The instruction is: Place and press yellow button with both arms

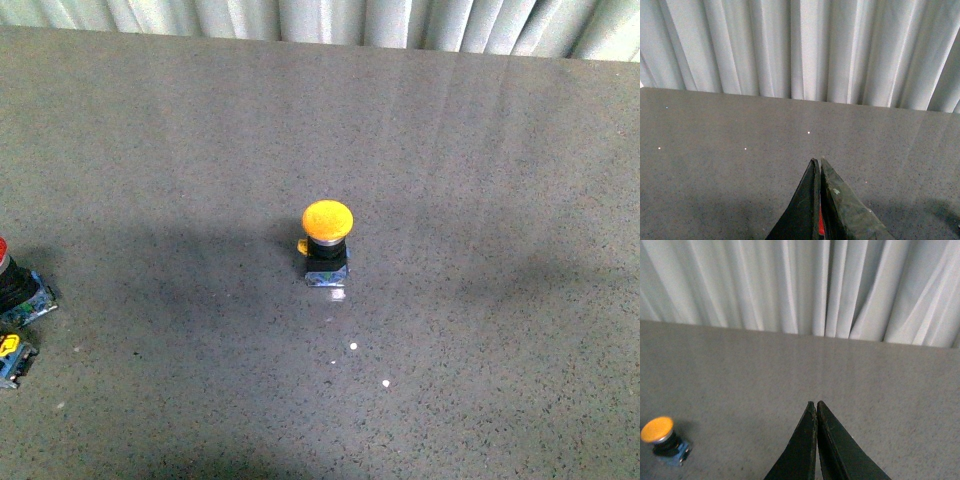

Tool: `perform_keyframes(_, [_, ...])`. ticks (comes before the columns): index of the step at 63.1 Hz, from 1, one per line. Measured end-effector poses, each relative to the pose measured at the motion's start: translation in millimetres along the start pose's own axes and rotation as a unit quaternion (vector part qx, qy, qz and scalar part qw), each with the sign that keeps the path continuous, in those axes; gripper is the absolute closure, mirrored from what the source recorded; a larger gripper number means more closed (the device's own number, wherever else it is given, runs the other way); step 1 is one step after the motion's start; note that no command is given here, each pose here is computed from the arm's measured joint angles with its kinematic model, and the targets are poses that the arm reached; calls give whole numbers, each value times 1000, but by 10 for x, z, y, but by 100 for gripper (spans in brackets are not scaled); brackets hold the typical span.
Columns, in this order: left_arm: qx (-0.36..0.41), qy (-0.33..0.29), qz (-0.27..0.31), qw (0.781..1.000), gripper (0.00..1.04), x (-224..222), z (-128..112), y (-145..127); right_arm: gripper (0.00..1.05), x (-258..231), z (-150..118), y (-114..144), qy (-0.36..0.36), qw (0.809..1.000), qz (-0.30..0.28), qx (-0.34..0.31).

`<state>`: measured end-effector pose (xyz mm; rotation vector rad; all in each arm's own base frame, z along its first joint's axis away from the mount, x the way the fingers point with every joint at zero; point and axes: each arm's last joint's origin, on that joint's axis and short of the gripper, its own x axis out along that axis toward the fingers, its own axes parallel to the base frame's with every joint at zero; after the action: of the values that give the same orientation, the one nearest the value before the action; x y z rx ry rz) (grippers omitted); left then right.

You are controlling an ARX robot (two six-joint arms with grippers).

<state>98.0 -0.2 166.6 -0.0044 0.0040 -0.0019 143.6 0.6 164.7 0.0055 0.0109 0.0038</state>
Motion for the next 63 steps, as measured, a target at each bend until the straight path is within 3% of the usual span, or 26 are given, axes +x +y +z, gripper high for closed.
perform_keyframes(63, [0, 0, 0, 1000, 103, 0, 0, 0, 103, -335, 76, -1, -15, 1000, 0, 0])
